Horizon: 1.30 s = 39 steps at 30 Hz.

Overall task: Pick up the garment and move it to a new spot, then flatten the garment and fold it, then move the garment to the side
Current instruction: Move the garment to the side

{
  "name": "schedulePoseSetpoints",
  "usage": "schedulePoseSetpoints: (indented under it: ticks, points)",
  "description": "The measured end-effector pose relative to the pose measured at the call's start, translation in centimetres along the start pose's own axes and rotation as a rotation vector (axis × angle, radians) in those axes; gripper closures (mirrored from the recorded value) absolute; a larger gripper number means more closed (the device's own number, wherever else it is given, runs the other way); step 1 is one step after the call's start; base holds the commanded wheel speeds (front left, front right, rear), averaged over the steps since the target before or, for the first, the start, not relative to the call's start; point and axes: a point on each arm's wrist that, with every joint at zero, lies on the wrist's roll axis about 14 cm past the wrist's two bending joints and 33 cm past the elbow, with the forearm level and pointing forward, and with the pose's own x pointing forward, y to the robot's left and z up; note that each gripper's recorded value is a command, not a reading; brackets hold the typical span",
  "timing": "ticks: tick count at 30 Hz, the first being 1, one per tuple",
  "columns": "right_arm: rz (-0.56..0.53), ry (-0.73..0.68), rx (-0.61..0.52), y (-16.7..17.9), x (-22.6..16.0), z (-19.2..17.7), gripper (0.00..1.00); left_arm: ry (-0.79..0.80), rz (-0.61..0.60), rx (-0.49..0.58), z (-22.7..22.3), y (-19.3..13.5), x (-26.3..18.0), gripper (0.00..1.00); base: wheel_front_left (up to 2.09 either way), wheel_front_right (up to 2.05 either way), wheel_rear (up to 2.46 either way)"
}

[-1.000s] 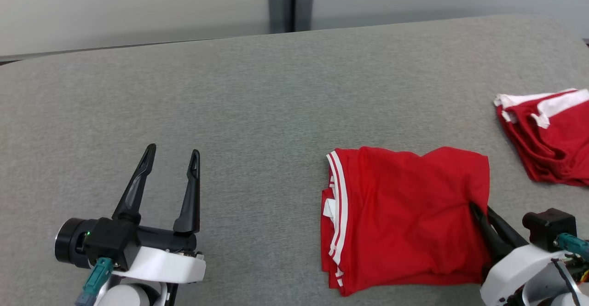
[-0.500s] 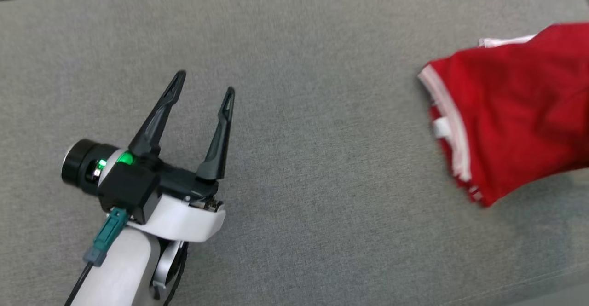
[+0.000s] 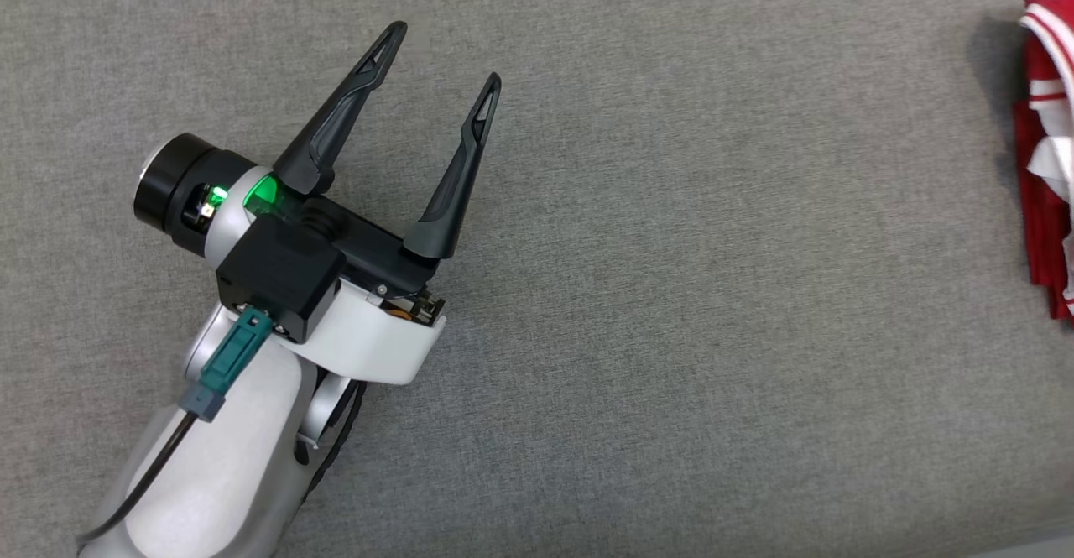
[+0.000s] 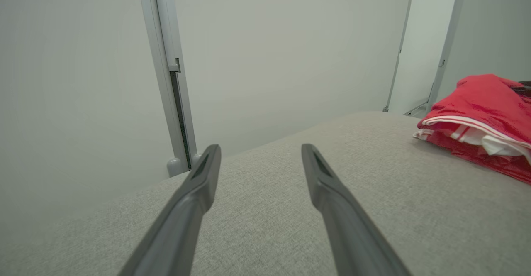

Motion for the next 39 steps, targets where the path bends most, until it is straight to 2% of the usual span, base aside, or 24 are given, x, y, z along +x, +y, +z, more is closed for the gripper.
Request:
schedulePoseSetpoints:
  ticks: [1,6,14,24,33,39]
  points:
    - [-0.012,0.01,0.012,0.0,0.4,-0.6,0.0,0.006,0.001,0.002,-0.3,0.2,0.0,0.0,0.0,0.0,0.0]
    - [-0.049,0.0,0.102,0.8,0.2,-2.6,0.0,0.02,0.014,0.007,-0.8,0.7,-0.3,0.0,0.0,0.0,0.0]
    - [-0.023,-0.153,0.256,3.0,-3.9,-0.8,0.0,0.034,0.102,-0.025,0.6,1.0,-2.7,0.0,0.0,0.0,0.0]
    - [0.202,-0.397,0.333,11.1,-10.5,6.6,0.0,0.042,0.24,-0.042,2.9,1.6,-7.2,0.0,0.0,0.0,0.0]
    - [0.385,-0.427,0.367,17.1,-14.7,9.1,0.0,0.044,0.428,-0.039,4.7,4.1,-13.2,0.0,0.0,0.0,0.0]
    - [0.472,-0.449,0.362,19.4,-17.1,10.4,0.0,0.036,0.509,-0.022,6.3,6.0,-17.7,0.0,0.0,0.0,0.0]
